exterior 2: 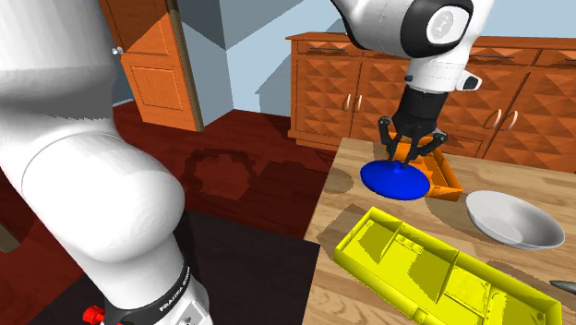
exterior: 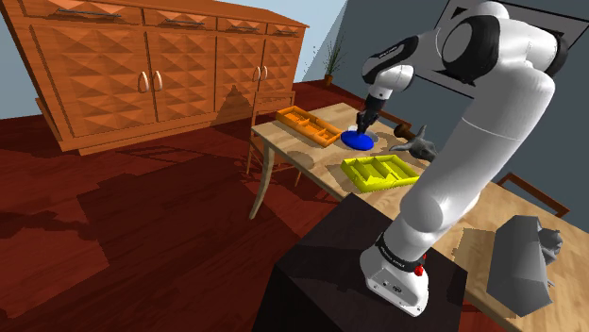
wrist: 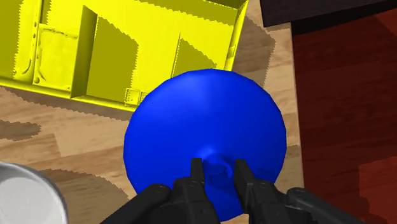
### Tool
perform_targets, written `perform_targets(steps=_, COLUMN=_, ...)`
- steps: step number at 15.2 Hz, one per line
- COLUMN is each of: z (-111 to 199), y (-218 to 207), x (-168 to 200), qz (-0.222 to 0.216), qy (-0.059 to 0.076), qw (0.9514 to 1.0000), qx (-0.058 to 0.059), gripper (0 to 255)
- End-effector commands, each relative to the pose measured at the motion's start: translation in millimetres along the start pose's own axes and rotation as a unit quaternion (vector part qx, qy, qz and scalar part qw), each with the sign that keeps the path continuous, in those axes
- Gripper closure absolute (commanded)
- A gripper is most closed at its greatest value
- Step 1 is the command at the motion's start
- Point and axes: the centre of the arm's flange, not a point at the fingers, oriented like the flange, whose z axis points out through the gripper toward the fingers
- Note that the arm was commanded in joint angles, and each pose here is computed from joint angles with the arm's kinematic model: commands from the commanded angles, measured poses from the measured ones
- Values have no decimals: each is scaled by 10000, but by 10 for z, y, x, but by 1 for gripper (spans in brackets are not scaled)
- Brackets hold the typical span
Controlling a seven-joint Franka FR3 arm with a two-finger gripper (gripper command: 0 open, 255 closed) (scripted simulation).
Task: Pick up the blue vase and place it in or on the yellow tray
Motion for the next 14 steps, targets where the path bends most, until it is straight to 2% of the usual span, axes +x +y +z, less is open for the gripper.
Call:
perform_targets(steps=1, z=-54, y=177, x=-187, qz=-8, qy=1, qw=10000, qx=0, gripper=255)
perform_targets(steps=14, z=-351, y=1354, x=-1230, qz=-8, qy=1, qw=10000, qx=0, gripper=255)
